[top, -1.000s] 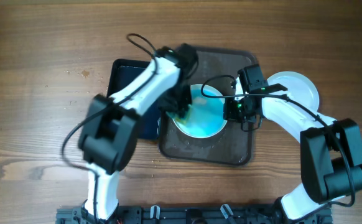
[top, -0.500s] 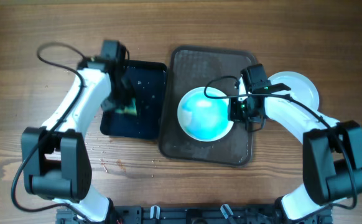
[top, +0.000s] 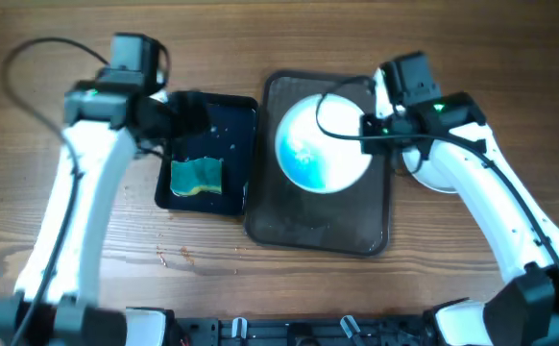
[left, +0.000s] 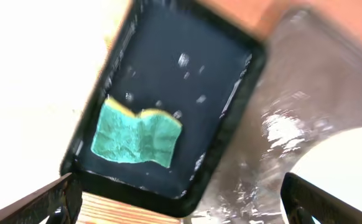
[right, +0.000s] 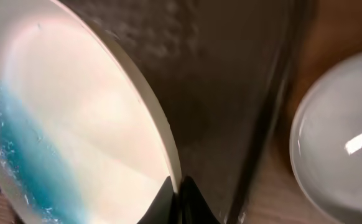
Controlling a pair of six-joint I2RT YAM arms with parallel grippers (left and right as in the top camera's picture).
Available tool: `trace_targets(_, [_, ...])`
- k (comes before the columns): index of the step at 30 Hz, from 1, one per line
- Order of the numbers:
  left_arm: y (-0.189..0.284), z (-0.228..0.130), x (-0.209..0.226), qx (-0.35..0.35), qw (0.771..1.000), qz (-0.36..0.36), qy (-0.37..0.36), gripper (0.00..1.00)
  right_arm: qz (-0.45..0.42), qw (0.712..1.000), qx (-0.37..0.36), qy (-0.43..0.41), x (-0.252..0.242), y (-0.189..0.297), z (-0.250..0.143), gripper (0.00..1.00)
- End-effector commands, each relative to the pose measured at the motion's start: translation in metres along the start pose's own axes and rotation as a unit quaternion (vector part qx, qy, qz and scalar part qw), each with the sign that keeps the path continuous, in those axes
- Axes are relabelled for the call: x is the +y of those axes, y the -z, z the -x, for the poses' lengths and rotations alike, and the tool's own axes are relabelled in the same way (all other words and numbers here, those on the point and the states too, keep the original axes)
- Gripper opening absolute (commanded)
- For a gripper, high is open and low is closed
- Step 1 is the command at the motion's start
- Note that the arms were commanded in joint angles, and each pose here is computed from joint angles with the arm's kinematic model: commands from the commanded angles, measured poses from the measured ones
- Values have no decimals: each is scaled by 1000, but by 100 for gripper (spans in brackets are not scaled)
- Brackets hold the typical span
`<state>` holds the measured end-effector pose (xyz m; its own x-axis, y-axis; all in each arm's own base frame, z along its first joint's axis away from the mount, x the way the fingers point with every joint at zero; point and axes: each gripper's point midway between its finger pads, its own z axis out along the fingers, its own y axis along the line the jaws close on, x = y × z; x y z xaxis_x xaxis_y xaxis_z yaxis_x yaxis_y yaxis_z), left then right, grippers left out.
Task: Clean dirty plates on tray and stack at the side
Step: 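Lift the cleaned plate with the right gripper and stack it on the side plates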
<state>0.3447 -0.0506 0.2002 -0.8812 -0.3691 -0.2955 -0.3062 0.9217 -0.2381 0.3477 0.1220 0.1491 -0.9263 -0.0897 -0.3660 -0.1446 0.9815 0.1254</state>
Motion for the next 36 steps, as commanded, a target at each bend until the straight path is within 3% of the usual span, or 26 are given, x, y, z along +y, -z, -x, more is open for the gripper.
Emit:
trace_targets(1, [63,15,3,-74,997,-33,14,100,15,999,-32,35,47,1,27,4])
trace_targets(5, [110,9,7,-133,989,-56,17,100,4,992,-84,93,114,-25,56,4])
trace_targets(7, [123,4,8,-147,987,-63,16,100,-57,983,-139,110,122,-27,70,4])
trace_targets(10, [135,-8,12,-152,986,-65,15,100,-153,946,-233,164,140,-5,90,4])
trace_targets(14, [133,-16,16,-136,989,-58,17,100,-223,900,-279,248,167,21,87,4])
trace_targets(18, [133,-16,16,-136,989,-58,17,100,-299,860,-313,269,175,47,83,4])
trace_targets(25, [133,-16,16,-136,989,-58,17,100,-348,816,-357,293,201,80,79,4])
trace_targets(36, [133,-16,16,-136,989,-58,17,100,-352,806,-368,301,211,88,79,4])
